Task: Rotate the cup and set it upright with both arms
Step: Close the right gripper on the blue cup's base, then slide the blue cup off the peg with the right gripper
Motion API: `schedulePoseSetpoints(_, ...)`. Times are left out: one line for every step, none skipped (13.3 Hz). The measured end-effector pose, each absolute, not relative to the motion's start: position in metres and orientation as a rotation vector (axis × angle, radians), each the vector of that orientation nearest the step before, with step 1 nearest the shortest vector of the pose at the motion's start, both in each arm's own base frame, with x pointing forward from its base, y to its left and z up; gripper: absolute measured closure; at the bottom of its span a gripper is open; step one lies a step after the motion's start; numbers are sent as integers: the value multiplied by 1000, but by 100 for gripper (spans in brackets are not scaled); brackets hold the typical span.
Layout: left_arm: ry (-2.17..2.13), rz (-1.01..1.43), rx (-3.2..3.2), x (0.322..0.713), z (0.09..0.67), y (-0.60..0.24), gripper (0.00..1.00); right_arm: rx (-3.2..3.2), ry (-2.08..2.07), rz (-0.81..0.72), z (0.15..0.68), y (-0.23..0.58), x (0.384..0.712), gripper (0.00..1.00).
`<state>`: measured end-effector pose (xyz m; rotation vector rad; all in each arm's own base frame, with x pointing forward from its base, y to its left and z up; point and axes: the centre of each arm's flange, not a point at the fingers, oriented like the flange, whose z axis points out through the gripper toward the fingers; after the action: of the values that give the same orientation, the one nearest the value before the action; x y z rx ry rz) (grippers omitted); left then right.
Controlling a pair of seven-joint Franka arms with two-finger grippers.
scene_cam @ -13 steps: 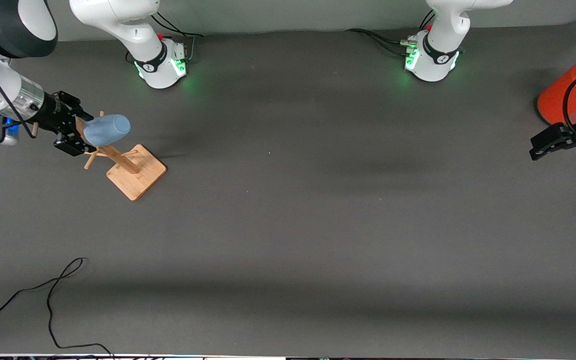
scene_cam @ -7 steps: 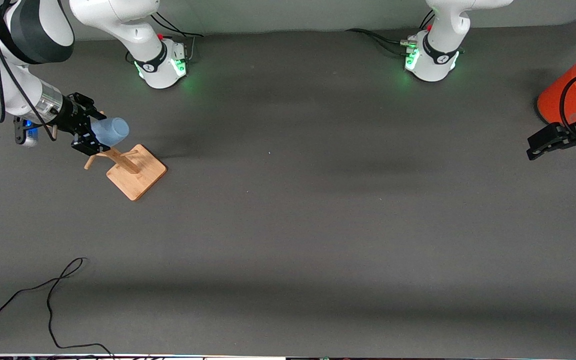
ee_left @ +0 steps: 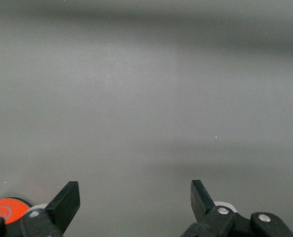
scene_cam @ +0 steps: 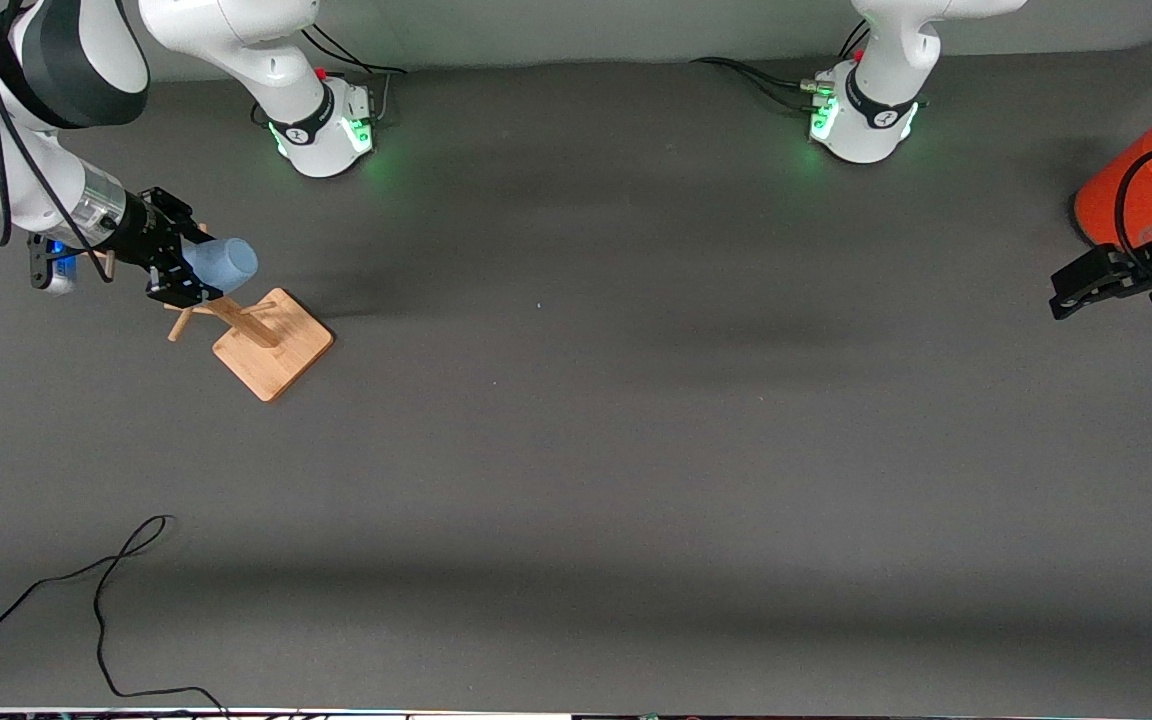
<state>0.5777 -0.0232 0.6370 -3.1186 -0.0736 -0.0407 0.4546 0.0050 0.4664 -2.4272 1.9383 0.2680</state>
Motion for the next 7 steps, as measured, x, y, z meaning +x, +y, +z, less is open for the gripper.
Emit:
schedulePoseSetpoints(-74,-40,-3119,578,637,-23,0,-2428,1933,263,470,6,455,19)
schedulePoseSetpoints(-74,-40,-3119,578,637,-23,0,-2437,1919,264,477,10,455,19)
schedulePoseSetpoints(-74,-40,-3119,578,637,-23,0,-2443,1910,262,486,17,455,19)
schedulePoseSetpoints(-74,-40,-3119,578,637,-23,0,-2443,1910,259,494,25,456,19)
schedulePoseSetpoints(-74,-40,-3119,578,637,-23,0,-2450,1904,259,504,38,456,19)
schedulePoseSetpoints(-74,-40,-3119,578,637,-23,0,-2454,1902,256,514,54,455,19)
schedulePoseSetpoints(-73,-41,-3119,578,637,-23,0,-2455,1902,249,525,73,454,19)
